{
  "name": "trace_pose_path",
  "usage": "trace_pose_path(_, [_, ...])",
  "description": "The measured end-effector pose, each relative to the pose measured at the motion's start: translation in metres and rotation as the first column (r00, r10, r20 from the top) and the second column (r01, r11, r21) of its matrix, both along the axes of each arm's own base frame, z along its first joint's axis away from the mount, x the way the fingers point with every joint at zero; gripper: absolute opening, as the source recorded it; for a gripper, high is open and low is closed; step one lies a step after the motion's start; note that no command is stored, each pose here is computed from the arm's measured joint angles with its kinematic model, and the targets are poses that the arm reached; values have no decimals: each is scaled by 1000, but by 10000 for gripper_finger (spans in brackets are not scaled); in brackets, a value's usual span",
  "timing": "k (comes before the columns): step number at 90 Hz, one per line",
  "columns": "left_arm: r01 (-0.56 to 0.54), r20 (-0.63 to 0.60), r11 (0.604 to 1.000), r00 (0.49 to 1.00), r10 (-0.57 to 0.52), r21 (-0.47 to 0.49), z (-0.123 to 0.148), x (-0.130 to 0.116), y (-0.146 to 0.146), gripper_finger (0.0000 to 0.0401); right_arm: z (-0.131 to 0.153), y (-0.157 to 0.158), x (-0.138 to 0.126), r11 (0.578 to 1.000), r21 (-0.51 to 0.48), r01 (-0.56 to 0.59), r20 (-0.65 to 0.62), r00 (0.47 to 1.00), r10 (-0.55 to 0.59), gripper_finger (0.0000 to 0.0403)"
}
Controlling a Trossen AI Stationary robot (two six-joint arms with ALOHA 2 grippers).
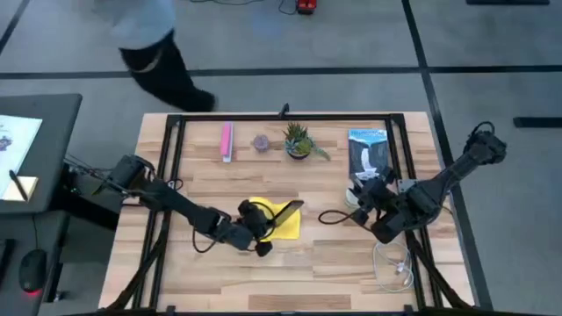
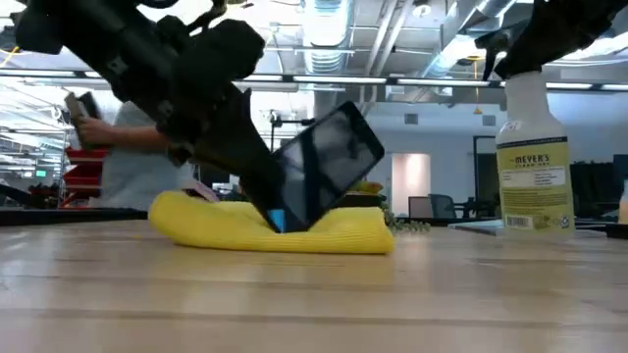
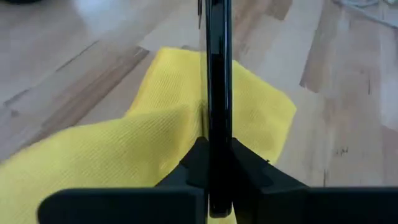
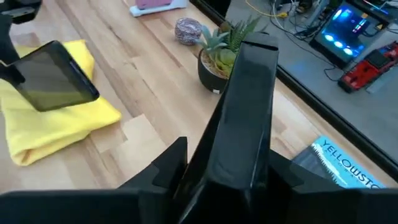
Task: Apply microfiber cloth
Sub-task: Spray the front of the cellphone with the spray bottle
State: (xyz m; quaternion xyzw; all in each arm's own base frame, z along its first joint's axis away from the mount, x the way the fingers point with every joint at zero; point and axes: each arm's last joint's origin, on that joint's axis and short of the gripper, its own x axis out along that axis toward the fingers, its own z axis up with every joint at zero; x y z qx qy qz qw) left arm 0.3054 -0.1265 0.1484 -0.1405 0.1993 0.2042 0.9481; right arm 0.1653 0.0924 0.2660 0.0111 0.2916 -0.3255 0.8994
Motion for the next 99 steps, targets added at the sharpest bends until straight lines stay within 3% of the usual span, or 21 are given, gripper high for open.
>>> trace_pose_path(17, [-215, 25, 972, 977, 214, 90, -6, -6, 9, 11, 0, 2, -1, 1000, -6, -15, -5, 1000, 15, 114])
trace_pose_path(28, [-291, 91, 955, 954, 285, 56, -12, -13, 13, 11, 0, 2, -1, 1000, -13, -23, -11, 1000, 23, 114])
trace_pose_path(40, [-253, 178, 965, 955, 237, 74, 0, -13, 2, 11, 1, 4, 1, 999, -11, -44, -9, 999, 44, 114])
trace_pose_path(50, [-217, 239, 970, 953, 185, 114, 24, -16, -7, 11, 3, 12, 10, 985, 32, -172, -33, 984, 173, 114])
trace_pose_path(65, [-305, 276, 921, 932, 236, 241, 44, -41, -20, 11, 13, 28, 26, 924, 116, -365, 88, 930, 357, 114])
trace_pose_path(78, [-322, 274, 920, 927, 258, 222, 20, -68, -10, 11, 22, 36, 39, 901, 92, -424, 202, 894, 400, 114])
trace_pose_path(99, [-327, 306, 930, 914, 267, 166, -9, -94, 9, 11, 1, 53, 79, 903, 90, -421, 239, 889, 391, 114])
